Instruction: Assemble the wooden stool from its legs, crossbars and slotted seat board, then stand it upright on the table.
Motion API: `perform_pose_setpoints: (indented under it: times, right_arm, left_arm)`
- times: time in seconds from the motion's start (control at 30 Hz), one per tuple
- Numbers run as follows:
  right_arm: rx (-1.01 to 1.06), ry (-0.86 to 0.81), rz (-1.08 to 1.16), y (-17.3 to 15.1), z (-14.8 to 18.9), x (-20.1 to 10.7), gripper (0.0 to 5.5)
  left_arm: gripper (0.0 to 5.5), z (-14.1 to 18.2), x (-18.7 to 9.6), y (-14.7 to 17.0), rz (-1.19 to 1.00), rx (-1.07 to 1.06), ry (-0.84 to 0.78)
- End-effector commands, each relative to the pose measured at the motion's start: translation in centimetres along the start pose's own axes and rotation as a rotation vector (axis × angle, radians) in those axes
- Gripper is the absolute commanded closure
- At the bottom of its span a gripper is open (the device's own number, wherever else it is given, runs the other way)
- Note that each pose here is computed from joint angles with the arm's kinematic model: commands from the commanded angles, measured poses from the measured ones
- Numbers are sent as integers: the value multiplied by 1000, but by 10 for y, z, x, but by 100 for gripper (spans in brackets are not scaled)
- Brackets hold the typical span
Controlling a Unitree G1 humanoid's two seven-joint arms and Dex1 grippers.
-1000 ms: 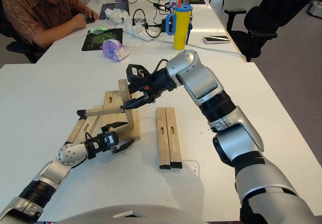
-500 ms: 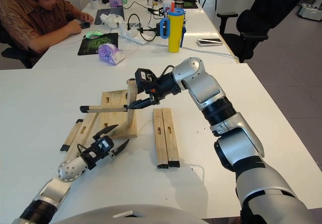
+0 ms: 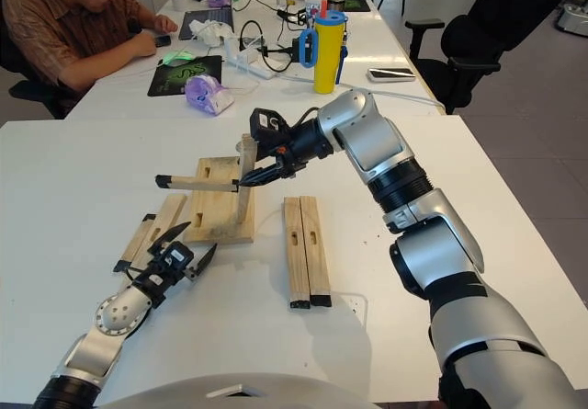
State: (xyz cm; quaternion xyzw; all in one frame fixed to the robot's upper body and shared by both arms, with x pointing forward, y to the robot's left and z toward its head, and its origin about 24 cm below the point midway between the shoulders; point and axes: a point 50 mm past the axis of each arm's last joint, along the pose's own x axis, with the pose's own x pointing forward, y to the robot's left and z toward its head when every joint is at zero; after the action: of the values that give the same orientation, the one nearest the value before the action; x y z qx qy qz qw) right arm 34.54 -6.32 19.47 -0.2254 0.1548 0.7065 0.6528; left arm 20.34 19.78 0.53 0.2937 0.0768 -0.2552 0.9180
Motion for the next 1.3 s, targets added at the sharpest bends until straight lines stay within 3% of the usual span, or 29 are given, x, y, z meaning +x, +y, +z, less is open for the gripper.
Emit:
perform_pose_setpoints:
  times: [0.03, 0.27, 0.4, 0.57, 0.8, 0.83, 0.93, 1.07, 1.2, 1.3]
  right_arm:
    - [125, 48, 106, -2, -12, 6, 345]
    - [160, 79, 64, -15, -27, 13, 345]
    - [214, 55, 126, -3, -47, 26, 345]
    - [135, 119, 154, 16, -71, 36, 345]
    - [57, 69, 71, 11, -58, 35, 345]
    - [52, 31, 60, 8, -51, 32, 307]
    - [48, -38, 18, 3, -35, 23, 271]
    - [-33, -8, -57, 6, -20, -2, 203]
    - [-20, 78, -165, 11, -30, -29, 203]
    - [19, -1, -321, 6, -23, -53, 203]
  left_arm:
    - [159, -29, -1, -32, -224, -64, 247]
    - [159, -29, 4, -34, -397, -97, 372]
    - [159, -32, 2, -36, -465, -135, 422]
    - [159, -35, -3, -40, -510, -161, 469]
    - [159, -42, -3, -49, -511, -206, 506]
    - [159, -44, -3, -50, -510, -210, 512]
    - [159, -47, -5, -53, -507, -215, 530]
    - [159, -51, -6, -55, -479, -221, 557]
    - [159, -52, -9, -62, -477, -237, 562]
    - [159, -55, -14, -67, -480, -250, 575]
